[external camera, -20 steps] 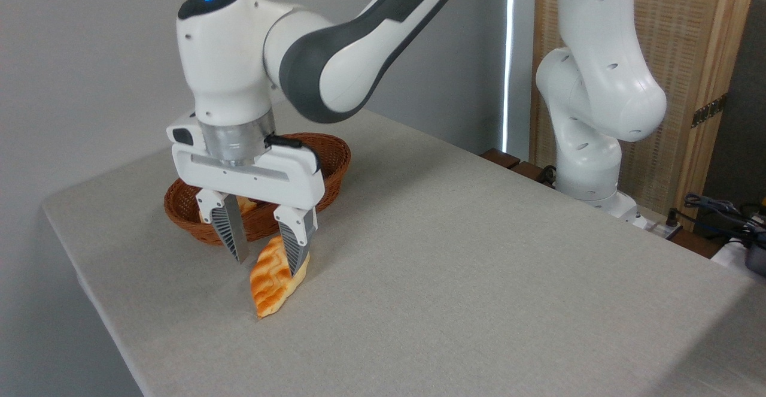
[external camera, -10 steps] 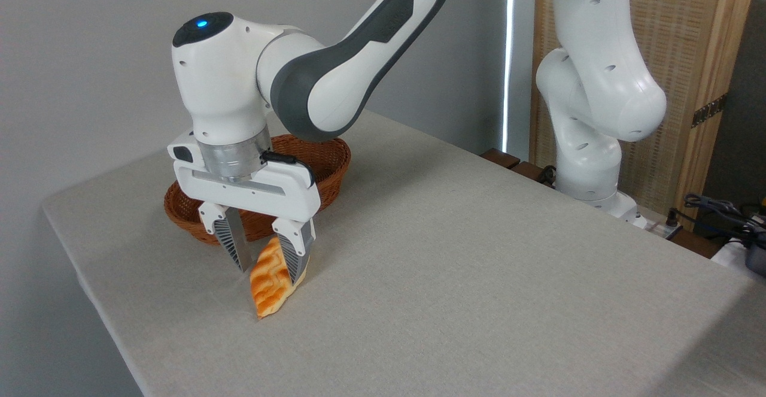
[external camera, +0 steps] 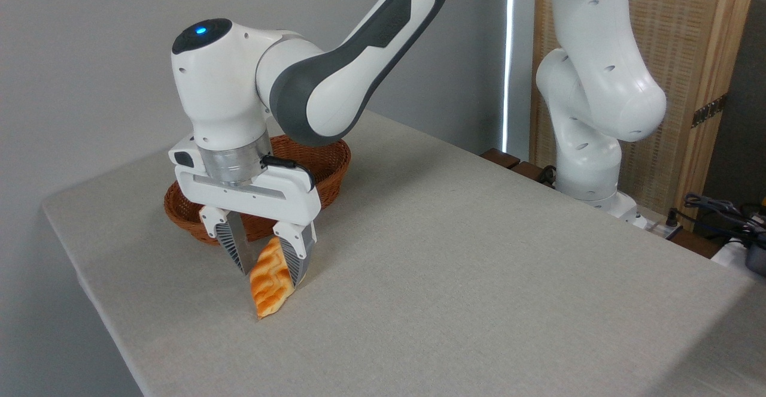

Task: Put bread into the basket
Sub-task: 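Close the gripper fingers around the glazed pastry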

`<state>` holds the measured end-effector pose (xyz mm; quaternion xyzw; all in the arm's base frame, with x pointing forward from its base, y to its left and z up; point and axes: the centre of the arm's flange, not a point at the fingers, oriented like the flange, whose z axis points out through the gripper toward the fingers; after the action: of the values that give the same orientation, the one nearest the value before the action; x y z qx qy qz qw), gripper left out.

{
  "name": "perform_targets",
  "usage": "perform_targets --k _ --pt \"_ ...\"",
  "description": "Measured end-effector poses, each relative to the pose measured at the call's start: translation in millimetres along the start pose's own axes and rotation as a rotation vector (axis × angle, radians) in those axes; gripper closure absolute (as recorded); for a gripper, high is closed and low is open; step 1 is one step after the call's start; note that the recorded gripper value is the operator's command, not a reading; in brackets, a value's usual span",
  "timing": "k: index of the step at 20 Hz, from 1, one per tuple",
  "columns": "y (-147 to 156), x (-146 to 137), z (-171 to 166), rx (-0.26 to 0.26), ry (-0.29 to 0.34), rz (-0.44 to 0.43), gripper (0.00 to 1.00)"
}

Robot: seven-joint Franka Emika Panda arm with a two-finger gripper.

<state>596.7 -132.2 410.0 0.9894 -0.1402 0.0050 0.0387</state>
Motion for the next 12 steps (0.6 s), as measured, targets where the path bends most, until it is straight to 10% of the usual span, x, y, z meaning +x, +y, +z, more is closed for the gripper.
perform_targets --k 3,12 --pt "0.0 0.0 0.1 0.000 0.000 0.000 0.56" --pt "0.0 0.0 0.2 0.000 0.000 0.000 0.58"
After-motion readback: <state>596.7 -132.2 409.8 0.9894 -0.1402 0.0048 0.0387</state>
